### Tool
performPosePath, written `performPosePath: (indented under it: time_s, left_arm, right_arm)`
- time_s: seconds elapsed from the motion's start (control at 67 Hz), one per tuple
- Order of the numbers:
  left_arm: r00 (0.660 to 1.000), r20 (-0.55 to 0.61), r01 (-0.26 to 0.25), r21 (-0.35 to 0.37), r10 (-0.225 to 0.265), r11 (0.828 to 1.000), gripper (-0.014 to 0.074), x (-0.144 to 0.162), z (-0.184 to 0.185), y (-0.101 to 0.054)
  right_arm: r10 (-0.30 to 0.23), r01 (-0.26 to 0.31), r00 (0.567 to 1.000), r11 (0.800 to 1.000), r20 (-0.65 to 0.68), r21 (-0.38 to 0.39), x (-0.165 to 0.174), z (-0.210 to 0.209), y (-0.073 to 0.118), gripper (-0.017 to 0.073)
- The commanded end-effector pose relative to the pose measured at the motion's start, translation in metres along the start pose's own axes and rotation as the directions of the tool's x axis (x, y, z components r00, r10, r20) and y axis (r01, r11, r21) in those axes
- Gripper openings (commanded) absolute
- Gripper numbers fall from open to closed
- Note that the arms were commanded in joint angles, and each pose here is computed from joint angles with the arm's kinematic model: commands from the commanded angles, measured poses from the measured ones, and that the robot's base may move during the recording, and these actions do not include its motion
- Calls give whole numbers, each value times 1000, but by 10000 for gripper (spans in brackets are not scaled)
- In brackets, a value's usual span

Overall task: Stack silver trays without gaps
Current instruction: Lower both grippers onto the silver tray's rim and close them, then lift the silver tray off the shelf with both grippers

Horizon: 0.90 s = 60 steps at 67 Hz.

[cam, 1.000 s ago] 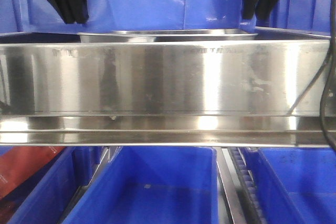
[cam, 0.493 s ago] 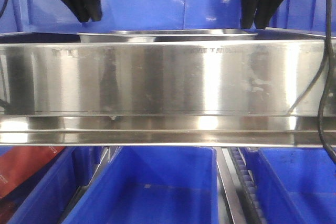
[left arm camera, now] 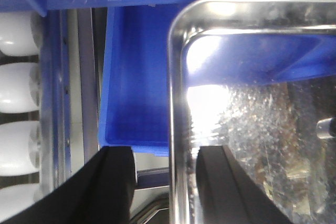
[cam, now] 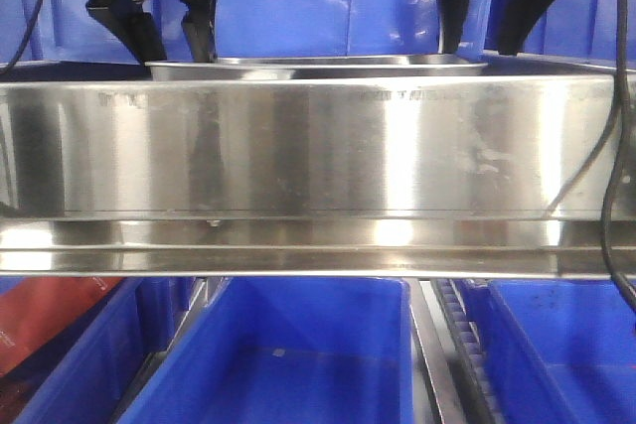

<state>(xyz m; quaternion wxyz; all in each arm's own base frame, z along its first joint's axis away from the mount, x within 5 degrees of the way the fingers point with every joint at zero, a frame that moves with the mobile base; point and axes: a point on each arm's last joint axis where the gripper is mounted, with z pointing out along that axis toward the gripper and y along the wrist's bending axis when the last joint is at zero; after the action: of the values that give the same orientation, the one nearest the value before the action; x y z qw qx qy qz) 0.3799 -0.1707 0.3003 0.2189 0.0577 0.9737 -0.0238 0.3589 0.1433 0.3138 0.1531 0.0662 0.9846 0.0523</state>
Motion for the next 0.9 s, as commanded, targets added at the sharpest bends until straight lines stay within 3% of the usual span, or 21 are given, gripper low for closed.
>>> performPosePath:
  time_s: [0.0,0.388,0.657,0.747,0.881]
  left_arm:
    - [1000,22,-6,8,6,1000,222,-2,-4,-2]
    - [1000,-17,-8,-5,8,1000,222,0,11,-4]
    - [999,-36,-10,-14,9,1000,220,1,19,-3]
    - [999,-37,-7,-11,7,1000,173,1,19,-4]
    - [999,-37,-7,-11,7,1000,-3,1,19,-4]
  right_arm:
    - [-7,7,1000,1000,16,1,-3,3,2,202]
    - [4,-4,1000,1000,-29,-10,-4,23,7,200]
    - [5,-5,999,1000,-40,-6,-4,28,7,128]
    - [5,-5,999,1000,-40,-6,-4,28,7,113]
    - [5,-5,999,1000,-40,-6,-4,28,7,66]
